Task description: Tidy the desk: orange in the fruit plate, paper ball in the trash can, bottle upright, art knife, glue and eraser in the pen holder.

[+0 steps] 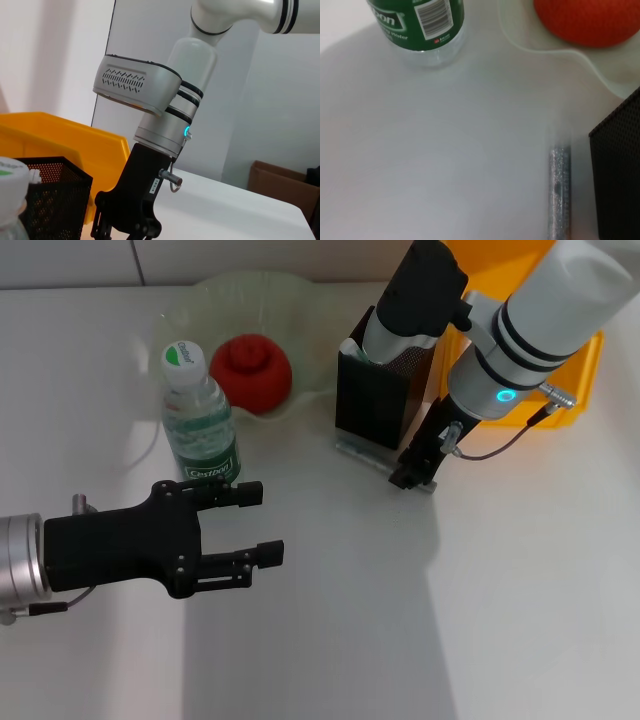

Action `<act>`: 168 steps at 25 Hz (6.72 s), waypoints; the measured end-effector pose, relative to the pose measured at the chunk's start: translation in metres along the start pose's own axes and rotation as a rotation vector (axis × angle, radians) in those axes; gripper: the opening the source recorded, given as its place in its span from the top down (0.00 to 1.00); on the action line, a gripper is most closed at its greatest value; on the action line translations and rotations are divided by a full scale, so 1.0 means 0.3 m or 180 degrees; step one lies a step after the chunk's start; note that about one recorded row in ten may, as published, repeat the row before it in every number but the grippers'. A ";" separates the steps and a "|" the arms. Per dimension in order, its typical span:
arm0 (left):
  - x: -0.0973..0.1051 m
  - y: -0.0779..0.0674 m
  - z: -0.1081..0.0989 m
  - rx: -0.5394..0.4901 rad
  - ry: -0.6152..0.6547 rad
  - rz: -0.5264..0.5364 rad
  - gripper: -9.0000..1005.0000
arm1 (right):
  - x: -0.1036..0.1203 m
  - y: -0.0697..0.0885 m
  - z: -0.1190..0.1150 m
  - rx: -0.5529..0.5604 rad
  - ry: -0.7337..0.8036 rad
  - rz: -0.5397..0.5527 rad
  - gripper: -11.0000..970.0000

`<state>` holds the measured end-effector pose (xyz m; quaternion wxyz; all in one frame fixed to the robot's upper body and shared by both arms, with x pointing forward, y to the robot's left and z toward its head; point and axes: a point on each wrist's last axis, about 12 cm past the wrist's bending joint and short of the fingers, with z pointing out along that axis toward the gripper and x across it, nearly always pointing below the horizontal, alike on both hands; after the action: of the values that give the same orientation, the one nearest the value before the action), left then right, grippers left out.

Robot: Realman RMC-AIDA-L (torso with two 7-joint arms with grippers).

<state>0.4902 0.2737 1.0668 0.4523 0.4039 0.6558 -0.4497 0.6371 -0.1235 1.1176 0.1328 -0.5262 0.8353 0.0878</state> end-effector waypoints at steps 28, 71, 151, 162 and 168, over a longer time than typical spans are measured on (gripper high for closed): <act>-0.025 0.020 0.014 0.0008 -0.0009 0.0075 0.25 | 0.042 0.021 -0.129 -0.0115 -0.0155 0.0138 0.97; -0.003 0.005 0.015 0.0016 -0.0024 0.0033 0.25 | 0.005 0.053 0.022 0.0079 -0.0069 0.0111 0.71; 0.007 0.006 0.018 -0.0035 -0.0074 0.0101 0.25 | 0.308 -0.060 0.001 -0.0239 -0.3459 0.2008 0.65; 0.002 0.002 0.003 -0.0044 -0.0153 0.0090 0.25 | 0.477 0.010 -0.195 -0.0383 -0.4317 0.1456 0.30; -0.007 -0.003 -0.020 0.0036 -0.0173 0.0068 0.25 | 0.710 0.135 -0.325 -0.0463 -0.4755 0.0696 0.27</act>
<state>0.4884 0.2790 1.0702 0.4725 0.4010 0.6363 -0.4593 0.5004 -0.3162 1.1434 0.6188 -0.2485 0.5628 0.4884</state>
